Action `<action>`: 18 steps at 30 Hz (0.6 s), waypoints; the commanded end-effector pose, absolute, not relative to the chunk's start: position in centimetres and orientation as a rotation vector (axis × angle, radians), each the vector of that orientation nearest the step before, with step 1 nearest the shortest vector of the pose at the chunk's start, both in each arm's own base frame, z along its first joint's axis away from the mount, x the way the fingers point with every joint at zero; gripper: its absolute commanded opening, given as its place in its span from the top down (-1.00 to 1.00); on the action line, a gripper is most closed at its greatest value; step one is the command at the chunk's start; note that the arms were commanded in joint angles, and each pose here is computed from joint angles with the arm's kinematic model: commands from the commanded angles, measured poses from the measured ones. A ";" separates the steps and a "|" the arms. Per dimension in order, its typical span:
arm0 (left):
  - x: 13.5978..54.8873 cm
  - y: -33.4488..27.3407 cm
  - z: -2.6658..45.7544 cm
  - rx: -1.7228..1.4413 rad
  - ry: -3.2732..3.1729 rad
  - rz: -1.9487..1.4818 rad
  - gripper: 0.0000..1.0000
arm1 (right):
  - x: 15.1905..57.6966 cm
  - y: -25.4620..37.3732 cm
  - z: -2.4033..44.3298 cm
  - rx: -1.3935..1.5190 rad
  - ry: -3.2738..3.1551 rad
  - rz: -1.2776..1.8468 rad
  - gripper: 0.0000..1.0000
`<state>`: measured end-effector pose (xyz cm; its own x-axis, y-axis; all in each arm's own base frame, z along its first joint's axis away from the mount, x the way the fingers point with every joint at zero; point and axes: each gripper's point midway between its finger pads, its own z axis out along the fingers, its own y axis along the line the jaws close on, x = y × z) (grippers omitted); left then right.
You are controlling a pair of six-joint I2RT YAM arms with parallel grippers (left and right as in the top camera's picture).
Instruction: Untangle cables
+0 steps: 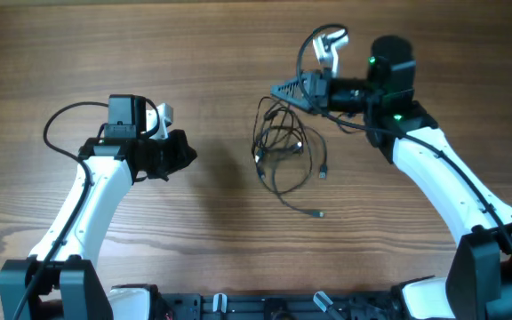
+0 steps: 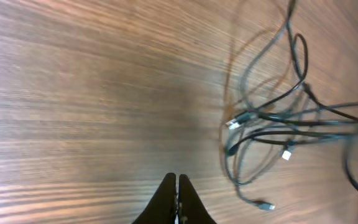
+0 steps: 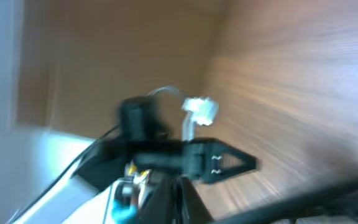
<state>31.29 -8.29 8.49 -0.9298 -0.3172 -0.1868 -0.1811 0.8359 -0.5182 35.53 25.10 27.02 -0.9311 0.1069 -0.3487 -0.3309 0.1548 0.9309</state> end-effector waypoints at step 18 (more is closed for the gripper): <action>31.4 -14.3 12.2 -0.098 2.617 -1.096 0.13 | 28.2 24.7 32.5 -0.841 1.943 2.083 0.81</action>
<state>31.88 -12.51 11.05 -0.9468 -0.2327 -0.2221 -0.0224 0.7367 -0.6759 30.17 25.13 31.52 -0.8538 -0.1477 -0.4992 -0.4909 -0.0909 0.8665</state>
